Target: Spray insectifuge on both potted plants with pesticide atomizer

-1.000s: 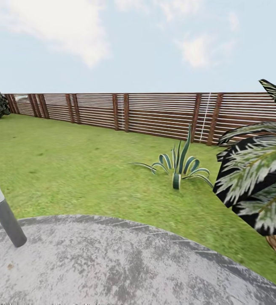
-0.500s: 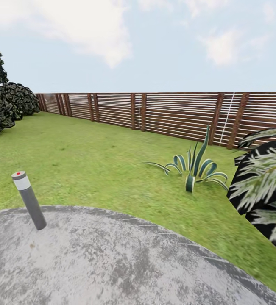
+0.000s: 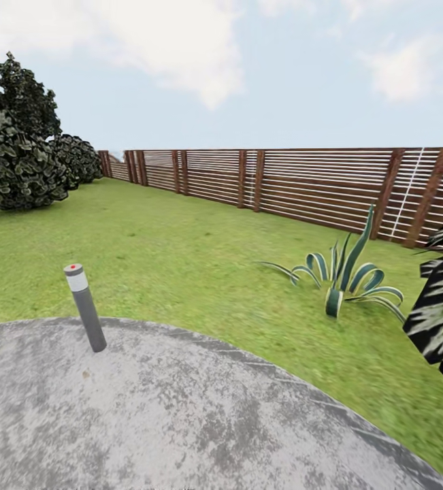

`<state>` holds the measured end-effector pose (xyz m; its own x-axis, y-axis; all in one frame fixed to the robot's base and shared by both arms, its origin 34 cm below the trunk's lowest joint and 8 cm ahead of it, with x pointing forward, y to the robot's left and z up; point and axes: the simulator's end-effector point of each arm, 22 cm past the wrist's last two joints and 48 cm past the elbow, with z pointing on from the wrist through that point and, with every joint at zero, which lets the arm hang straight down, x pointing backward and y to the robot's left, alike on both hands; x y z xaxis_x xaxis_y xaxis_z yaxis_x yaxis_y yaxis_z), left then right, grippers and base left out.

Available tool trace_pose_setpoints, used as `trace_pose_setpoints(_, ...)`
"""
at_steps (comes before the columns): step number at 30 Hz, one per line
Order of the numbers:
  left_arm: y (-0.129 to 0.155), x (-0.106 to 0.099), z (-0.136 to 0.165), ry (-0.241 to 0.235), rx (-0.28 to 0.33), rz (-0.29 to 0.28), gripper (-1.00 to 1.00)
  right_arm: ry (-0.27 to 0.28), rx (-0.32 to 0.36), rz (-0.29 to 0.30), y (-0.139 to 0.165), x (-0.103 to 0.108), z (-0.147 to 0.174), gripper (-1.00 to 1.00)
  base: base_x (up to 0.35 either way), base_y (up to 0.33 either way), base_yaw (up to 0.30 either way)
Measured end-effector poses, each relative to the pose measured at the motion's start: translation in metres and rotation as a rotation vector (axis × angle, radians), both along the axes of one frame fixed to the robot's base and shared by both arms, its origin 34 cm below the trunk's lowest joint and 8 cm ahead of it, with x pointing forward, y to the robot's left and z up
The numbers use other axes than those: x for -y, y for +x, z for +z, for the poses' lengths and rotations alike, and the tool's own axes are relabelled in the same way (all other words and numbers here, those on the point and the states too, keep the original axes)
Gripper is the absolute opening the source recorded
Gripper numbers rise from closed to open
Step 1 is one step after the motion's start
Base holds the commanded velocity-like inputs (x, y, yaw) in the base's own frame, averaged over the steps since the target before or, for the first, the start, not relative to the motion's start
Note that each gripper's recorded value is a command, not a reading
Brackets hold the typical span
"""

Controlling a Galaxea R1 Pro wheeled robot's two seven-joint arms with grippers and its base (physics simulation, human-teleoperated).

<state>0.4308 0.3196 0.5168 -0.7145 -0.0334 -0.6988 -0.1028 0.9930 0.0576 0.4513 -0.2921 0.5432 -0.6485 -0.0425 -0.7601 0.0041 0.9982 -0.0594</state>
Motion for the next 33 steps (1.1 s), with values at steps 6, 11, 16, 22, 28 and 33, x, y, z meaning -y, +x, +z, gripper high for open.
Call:
trace_pose_setpoints(6, 0.000, -0.005, 0.000, 0.002, 0.001, 0.012, 1.00, 0.001, 0.000, 0.000, 0.000, -0.001, 0.000, 1.00, 0.000, 0.000, 0.275)
trace_pose_setpoints(11, -0.001, -0.005, 0.000, 0.001, -0.002, 0.017, 1.00, 0.002, -0.001, 0.003, 0.000, -0.002, 0.000, 1.00, 0.000, 0.000, 0.275)
trace_pose_setpoints(16, -0.001, -0.004, -0.009, 0.000, -0.002, 0.015, 1.00, 0.002, -0.001, 0.004, 0.000, -0.002, -0.009, 1.00, 0.000, 0.000, 0.275)
trace_pose_setpoints(22, -0.002, -0.004, -0.019, 0.000, -0.002, 0.015, 1.00, 0.002, 0.000, 0.005, -0.001, -0.002, -0.019, 1.00, 0.000, 0.000, 0.275)
trace_pose_setpoints(28, -0.003, -0.004, -0.030, 0.001, -0.004, 0.015, 1.00, 0.001, -0.002, 0.006, -0.002, -0.003, -0.030, 1.00, 0.000, 0.000, 0.275)
trace_pose_setpoints(33, -0.005, -0.004, -0.040, 0.001, -0.006, 0.015, 1.00, 0.001, -0.005, 0.006, -0.004, -0.003, -0.040, 1.00, 0.000, 0.000, 0.275)
